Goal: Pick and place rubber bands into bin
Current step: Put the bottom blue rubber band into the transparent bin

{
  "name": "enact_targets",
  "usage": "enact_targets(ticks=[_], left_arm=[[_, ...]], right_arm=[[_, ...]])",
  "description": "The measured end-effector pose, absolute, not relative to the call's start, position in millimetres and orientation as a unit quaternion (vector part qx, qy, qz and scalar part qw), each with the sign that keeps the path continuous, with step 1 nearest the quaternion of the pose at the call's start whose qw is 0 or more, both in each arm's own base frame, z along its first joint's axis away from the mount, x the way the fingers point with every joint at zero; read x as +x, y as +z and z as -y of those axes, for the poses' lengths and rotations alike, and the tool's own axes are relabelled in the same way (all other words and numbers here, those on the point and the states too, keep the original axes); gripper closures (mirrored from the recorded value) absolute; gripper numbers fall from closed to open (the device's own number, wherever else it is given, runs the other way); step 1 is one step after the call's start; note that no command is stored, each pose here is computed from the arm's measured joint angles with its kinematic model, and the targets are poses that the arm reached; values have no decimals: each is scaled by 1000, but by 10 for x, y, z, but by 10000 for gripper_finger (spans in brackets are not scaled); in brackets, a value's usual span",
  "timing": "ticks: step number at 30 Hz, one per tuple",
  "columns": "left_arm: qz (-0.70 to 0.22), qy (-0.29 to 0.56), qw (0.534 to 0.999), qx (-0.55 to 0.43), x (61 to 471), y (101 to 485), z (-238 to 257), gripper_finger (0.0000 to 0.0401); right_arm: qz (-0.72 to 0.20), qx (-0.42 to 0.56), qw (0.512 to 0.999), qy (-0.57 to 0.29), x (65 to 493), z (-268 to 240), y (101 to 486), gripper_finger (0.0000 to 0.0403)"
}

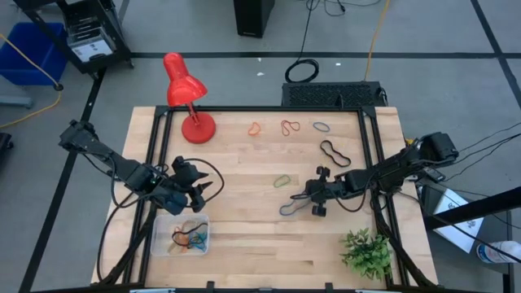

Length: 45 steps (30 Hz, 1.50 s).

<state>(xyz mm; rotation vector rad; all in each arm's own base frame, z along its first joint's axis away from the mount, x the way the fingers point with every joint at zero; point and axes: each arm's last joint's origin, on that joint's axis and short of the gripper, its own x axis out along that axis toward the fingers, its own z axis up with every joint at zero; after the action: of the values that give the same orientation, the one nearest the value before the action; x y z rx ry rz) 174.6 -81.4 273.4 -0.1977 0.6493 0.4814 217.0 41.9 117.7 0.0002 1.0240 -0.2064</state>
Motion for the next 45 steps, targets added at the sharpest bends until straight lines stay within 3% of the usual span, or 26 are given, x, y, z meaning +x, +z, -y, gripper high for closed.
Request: enact_targets(ticks=[4, 12, 18, 24, 34, 39, 45], left_arm=[[-315, 234, 915, -96, 1746, 2733, 814, 254], [-316, 234, 915, -96, 1745, 2733, 814, 254], [-312, 233, 915, -103, 1752, 2736, 818, 254], [-275, 218, 926, -139, 1821, 2796, 859, 254], [-206, 131, 961, -131, 2011, 2966, 968, 254], [-192, 67, 974, -100, 2232, 2965, 985, 254], [-185, 0, 980, -74, 2606, 2827, 933, 254]], right_arm=[[-490, -10, 866, -94, 2170, -417, 1176, 397], [-457, -19, 884, -99, 2214, -413, 1231, 400], [-349, -26, 934, -69, 2298, -435, 1542, 401], [-181, -127, 973, -59, 2352, -424, 2002, 402], [-98, -205, 972, -66, 2632, -403, 2548, 402], [-76, -208, 975, -6, 2766, -463, 2615, 402], [-58, -214, 975, 6, 2875, -503, 2565, 403]])
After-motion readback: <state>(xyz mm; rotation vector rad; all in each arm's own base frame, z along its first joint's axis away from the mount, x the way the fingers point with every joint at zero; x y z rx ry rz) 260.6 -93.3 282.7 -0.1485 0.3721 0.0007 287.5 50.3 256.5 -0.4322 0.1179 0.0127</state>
